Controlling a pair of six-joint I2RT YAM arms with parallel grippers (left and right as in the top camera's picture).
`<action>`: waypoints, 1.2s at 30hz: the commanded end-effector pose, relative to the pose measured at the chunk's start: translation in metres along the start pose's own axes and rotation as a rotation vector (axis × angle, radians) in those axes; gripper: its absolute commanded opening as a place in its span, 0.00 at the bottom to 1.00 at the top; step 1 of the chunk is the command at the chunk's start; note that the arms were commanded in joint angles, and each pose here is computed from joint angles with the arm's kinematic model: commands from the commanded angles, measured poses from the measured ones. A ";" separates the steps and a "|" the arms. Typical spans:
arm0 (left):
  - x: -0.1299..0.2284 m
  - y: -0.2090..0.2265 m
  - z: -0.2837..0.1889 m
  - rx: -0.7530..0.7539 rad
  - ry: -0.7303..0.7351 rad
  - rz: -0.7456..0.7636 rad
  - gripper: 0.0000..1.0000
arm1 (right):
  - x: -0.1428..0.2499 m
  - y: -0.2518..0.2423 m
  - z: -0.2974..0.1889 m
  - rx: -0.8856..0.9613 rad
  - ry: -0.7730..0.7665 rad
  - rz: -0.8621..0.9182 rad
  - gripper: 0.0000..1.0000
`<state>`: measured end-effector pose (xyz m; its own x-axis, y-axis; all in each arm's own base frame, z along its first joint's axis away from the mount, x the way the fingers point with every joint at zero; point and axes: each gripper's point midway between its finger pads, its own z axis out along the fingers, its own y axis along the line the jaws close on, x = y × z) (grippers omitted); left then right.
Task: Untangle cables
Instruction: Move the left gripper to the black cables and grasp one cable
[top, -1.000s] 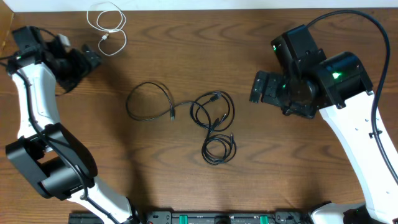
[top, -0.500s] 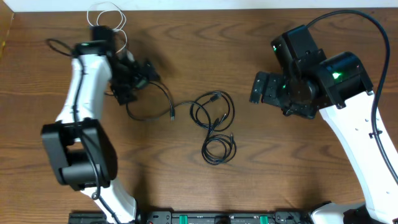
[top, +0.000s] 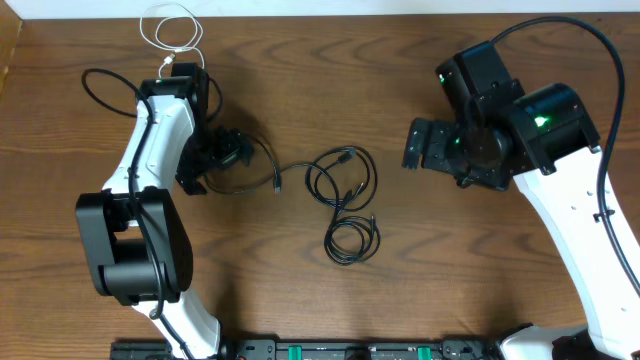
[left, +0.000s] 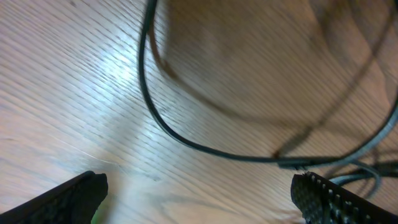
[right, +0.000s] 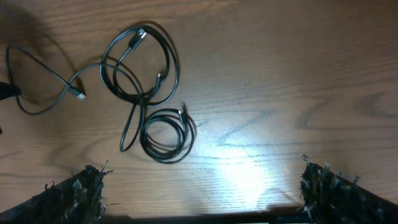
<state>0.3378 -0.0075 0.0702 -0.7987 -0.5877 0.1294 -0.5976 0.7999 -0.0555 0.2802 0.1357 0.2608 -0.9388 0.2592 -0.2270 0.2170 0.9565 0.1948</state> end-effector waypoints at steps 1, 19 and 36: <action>0.012 -0.011 -0.002 0.061 0.050 -0.015 1.00 | -0.003 0.002 0.000 -0.008 -0.006 -0.015 0.99; 0.018 0.007 0.043 -0.031 0.018 -0.331 1.00 | -0.001 0.001 0.000 -0.003 0.000 -0.015 0.99; 0.014 0.002 0.057 -0.011 -0.013 -0.364 0.70 | 0.002 0.008 0.000 -0.016 0.000 -0.035 0.99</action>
<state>0.3244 -0.0207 0.0187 -0.5496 -0.8243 0.1361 -0.8331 0.5530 -0.0149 0.2814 0.1381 0.2615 -0.9386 0.2561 -0.2313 0.2108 0.9562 0.2033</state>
